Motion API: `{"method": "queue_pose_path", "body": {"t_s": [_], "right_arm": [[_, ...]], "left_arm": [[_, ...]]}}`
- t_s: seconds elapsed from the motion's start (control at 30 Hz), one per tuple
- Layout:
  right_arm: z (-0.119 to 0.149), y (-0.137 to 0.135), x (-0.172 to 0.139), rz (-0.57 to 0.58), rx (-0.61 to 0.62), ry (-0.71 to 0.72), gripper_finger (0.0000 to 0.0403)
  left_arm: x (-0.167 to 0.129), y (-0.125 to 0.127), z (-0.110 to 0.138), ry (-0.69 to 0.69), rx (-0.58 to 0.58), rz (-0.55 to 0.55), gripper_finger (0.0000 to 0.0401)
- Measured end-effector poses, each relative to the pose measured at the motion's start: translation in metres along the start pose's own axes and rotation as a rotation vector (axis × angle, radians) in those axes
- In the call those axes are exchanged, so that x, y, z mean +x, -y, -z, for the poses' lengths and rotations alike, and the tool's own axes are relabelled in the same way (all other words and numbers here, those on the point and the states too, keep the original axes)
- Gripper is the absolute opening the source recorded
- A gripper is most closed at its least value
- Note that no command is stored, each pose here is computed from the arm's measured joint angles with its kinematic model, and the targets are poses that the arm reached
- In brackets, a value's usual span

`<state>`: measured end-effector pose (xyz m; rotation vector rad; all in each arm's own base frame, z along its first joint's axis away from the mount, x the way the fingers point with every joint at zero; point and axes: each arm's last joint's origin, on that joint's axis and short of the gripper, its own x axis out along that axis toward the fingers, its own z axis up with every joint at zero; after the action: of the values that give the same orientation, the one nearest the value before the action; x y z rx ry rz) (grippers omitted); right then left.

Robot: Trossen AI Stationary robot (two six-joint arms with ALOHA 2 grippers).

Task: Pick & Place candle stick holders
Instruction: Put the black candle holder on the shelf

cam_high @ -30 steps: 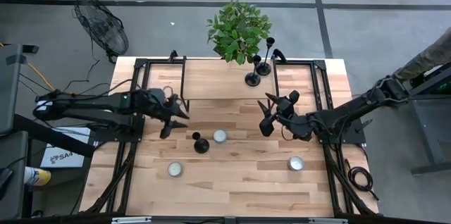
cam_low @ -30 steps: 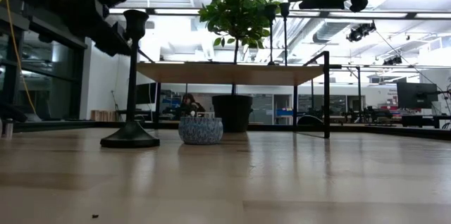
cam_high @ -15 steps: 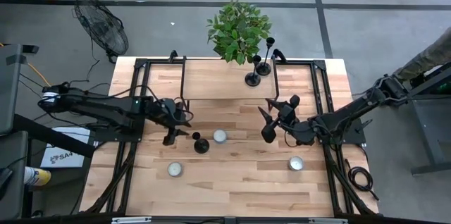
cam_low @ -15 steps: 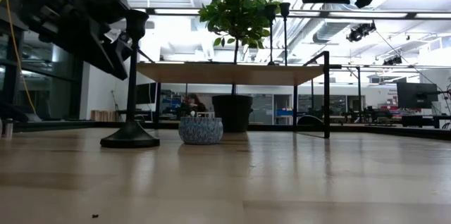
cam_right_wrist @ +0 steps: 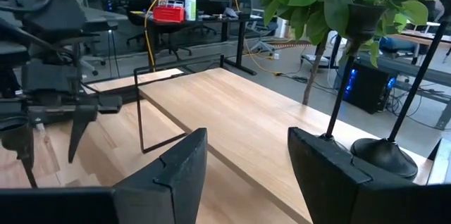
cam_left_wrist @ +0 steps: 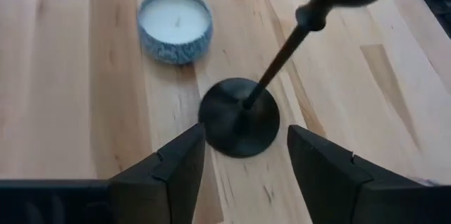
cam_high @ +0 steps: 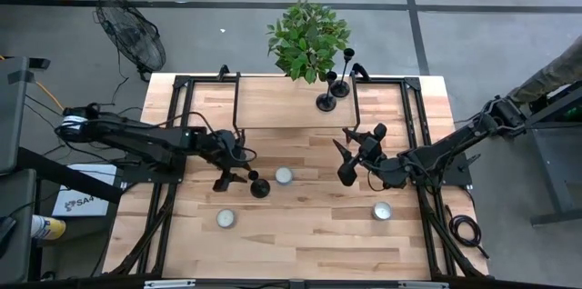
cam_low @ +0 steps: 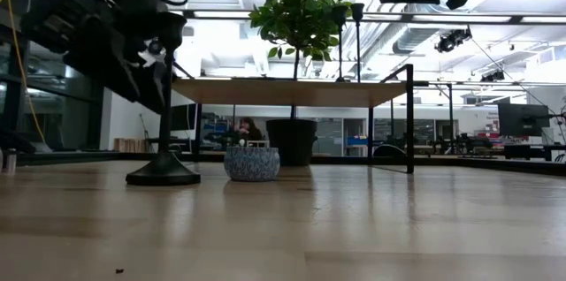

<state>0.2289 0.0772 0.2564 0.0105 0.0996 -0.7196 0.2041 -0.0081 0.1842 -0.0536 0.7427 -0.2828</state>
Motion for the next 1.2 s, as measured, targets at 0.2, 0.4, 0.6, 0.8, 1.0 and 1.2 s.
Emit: {"method": "queue_pose_path", "body": {"t_s": [0.2,0.4,0.6,0.8,1.0,1.2], "right_arm": [[0.002,0.0,0.0,0.002,0.003,-0.011,0.0192],[0.006,0.001,0.0,0.003,0.014,-0.032,0.0192],[0.006,0.001,0.0,0.004,0.015,-0.032,0.0192],[0.006,0.001,0.0,0.003,0.016,-0.032,0.0192],[0.006,0.001,0.0,0.003,0.016,-0.032,0.0192],[0.006,0.001,0.0,0.003,0.017,-0.032,0.0192]], "left_arm": [[0.012,-0.004,-0.005,0.044,0.012,0.0,0.0227],[0.011,-0.002,-0.01,0.092,0.023,0.058,0.0232],[0.011,-0.001,-0.011,0.106,0.029,0.075,0.0233],[0.01,-0.001,-0.017,0.164,0.054,0.099,0.0233],[0.01,-0.001,-0.017,0.163,0.057,0.102,0.0233],[0.01,-0.001,-0.02,0.194,0.068,0.103,0.0232]]}}
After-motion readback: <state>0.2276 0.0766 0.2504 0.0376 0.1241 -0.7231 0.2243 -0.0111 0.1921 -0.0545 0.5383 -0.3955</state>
